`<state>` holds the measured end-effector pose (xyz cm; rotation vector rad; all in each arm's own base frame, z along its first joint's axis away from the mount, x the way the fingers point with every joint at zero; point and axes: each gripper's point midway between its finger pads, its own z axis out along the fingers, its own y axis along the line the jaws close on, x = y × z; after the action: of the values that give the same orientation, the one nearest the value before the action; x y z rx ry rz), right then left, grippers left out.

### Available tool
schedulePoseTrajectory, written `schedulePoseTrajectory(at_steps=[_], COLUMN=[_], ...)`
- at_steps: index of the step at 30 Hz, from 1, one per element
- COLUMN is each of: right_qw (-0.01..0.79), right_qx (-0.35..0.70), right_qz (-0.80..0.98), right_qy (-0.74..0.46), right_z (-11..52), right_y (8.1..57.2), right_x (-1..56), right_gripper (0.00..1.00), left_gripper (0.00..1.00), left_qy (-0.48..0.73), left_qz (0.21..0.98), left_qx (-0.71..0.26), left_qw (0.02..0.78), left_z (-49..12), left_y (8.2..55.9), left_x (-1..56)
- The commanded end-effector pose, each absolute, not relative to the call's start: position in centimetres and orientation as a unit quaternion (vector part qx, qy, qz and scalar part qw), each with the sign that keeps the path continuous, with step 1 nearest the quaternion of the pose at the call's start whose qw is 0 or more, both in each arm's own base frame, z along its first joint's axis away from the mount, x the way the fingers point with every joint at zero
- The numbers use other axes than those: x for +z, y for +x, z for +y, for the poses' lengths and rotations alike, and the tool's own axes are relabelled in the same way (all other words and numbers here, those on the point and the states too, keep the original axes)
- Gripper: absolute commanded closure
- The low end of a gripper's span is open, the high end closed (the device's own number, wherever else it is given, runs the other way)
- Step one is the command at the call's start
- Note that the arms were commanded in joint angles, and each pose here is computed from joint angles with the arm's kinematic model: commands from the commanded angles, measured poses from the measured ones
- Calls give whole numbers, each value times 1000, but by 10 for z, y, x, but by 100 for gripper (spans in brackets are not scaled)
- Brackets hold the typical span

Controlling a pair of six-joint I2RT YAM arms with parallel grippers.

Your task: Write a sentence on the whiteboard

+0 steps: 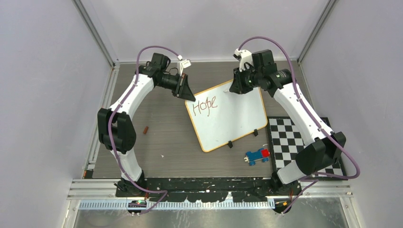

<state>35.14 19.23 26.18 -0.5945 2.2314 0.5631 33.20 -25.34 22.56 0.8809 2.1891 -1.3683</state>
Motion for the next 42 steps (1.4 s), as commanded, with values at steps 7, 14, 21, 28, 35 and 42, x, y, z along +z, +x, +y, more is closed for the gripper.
schedulePoseTrajectory(at_steps=[7,14,21,28,35,42], right_qw=[410,389,375,371,345,323], right_qx=[234,235,222,204,215,230], right_qz=[850,853,862,869,878,882], right_qy=[-234,-255,-260,-257,-251,-254], right_z=[207,216,209,199,198,208], right_y=[370,360,351,342,329,318], right_x=[287,274,260,250,229,213], right_gripper=[100,100,100,100,100,100], left_gripper=[100,100,100,100,100,100], left_qy=[317,318,318,319,319,319], left_qz=[797,797,797,797,797,797], left_qx=[-475,-476,-474,-474,-474,-474], left_qw=[196,194,195,195,195,195], left_z=[-254,-254,-254,-254,-254,-254], left_y=[327,328,327,327,327,326], left_x=[224,223,224,224,223,224])
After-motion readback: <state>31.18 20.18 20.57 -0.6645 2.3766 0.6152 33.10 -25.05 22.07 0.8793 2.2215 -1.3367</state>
